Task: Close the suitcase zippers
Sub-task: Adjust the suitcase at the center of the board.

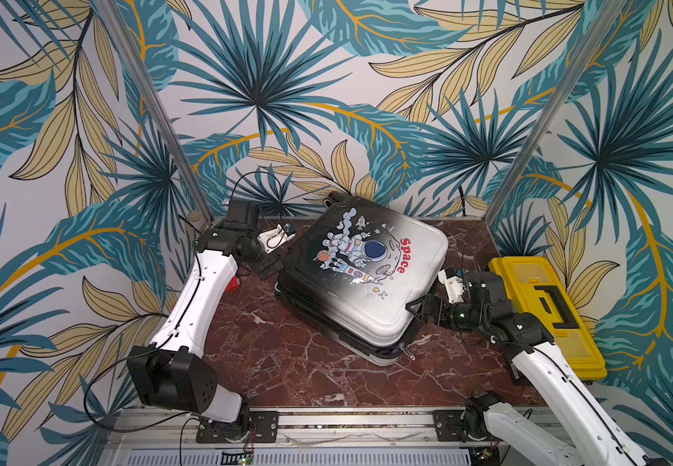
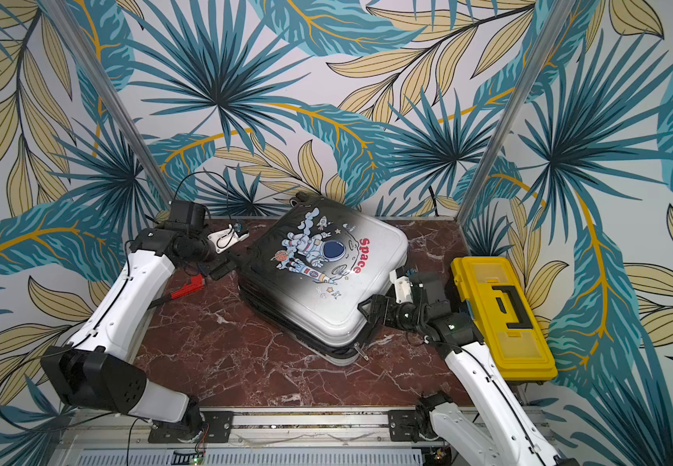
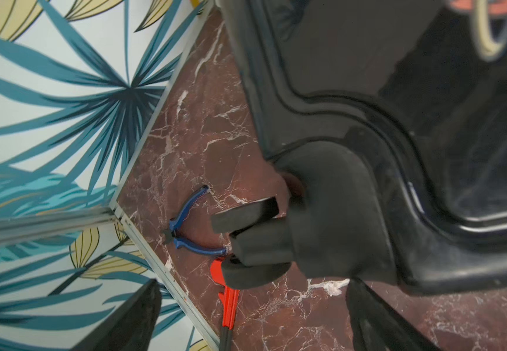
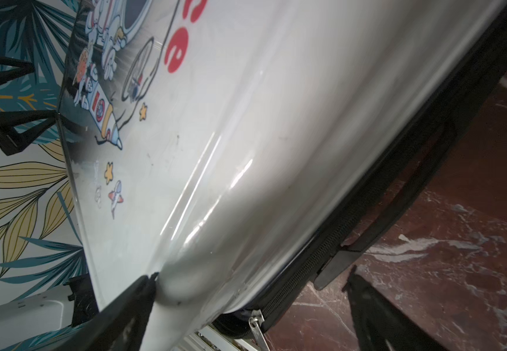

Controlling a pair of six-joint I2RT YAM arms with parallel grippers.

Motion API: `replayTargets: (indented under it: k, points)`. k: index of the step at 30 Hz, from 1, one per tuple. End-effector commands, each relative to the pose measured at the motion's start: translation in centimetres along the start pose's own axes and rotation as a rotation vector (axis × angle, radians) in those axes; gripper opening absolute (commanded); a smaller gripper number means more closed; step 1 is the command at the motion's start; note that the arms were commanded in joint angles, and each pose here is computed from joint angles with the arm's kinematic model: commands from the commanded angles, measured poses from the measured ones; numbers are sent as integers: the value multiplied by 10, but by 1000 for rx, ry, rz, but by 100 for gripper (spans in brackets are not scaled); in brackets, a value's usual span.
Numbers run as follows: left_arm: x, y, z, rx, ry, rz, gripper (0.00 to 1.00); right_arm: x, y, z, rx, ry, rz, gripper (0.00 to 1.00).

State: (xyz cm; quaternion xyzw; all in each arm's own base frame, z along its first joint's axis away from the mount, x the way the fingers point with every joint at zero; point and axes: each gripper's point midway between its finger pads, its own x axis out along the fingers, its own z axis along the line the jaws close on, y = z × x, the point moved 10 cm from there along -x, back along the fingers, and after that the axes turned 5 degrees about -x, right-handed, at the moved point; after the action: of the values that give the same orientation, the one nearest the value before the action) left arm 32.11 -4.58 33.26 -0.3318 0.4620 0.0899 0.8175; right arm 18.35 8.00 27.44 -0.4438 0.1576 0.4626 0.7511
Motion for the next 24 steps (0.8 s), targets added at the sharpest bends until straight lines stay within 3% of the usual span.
replayTargets:
  k: [1, 6, 11, 24]
  points:
    - [2, 1, -3, 184, 50, 5, 95, 7, 7, 0, 51, -43, 30, 99]
    - [18, -1, 6, 310, 48, 50, 94, 15, 5, -3, 52, -23, 49, 99]
    - [31, -16, 21, 342, 46, 42, 93, 19, -1, -1, 44, -38, 39, 99]
    - [68, -18, -5, 434, 175, 64, 91, 25, -26, -1, -46, 59, -1, 99]
